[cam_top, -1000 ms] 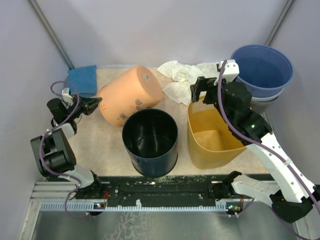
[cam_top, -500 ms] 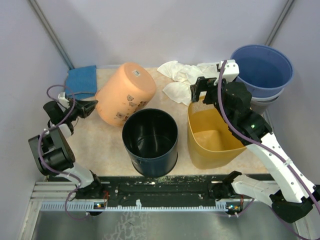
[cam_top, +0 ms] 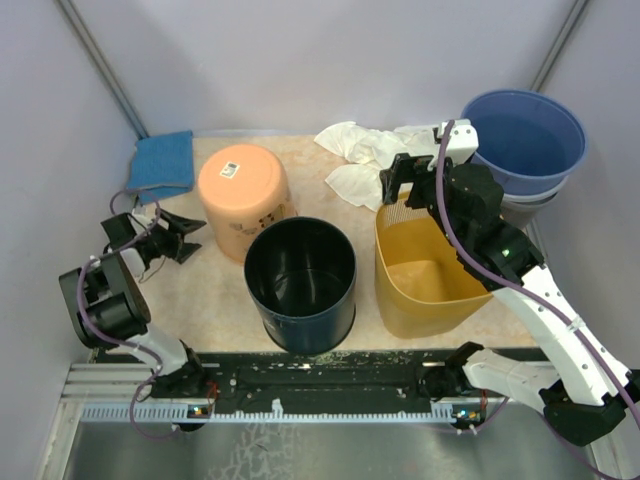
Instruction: Turn the large container upside down
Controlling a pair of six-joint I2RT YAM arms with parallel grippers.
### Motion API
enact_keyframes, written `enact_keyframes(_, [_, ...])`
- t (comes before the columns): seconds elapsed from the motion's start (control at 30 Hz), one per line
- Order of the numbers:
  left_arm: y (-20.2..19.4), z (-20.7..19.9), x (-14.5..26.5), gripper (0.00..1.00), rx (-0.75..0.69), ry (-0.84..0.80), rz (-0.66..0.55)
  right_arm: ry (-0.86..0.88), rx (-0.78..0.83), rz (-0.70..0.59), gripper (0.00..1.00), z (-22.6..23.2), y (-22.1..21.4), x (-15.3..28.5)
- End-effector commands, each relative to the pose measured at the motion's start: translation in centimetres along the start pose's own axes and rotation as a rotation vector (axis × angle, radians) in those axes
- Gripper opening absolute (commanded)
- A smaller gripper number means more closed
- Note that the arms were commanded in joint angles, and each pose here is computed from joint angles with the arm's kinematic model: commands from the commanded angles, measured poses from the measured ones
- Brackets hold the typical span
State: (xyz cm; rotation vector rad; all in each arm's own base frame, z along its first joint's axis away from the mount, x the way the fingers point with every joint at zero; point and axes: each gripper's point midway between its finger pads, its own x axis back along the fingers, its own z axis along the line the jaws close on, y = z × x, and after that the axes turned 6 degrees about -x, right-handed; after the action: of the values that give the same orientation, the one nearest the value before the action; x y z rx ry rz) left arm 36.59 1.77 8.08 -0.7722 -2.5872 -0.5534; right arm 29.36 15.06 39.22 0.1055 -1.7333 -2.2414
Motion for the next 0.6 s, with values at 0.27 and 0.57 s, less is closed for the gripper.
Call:
enact_keyframes(0.27, [2.4, -7.7, 7.4, 0.90, -0.385, 0.190, -0.175, 0.026, -0.028, -0.055, 0.93, 0.6, 1.7, 0.7])
enact_keyframes(0.57, [-7.8, -13.6, 9.5, 0.88, -0.585, 0.198, -0.092, 0.069, 0.002, -0.032, 0.93, 1.8, 1.2, -1.0])
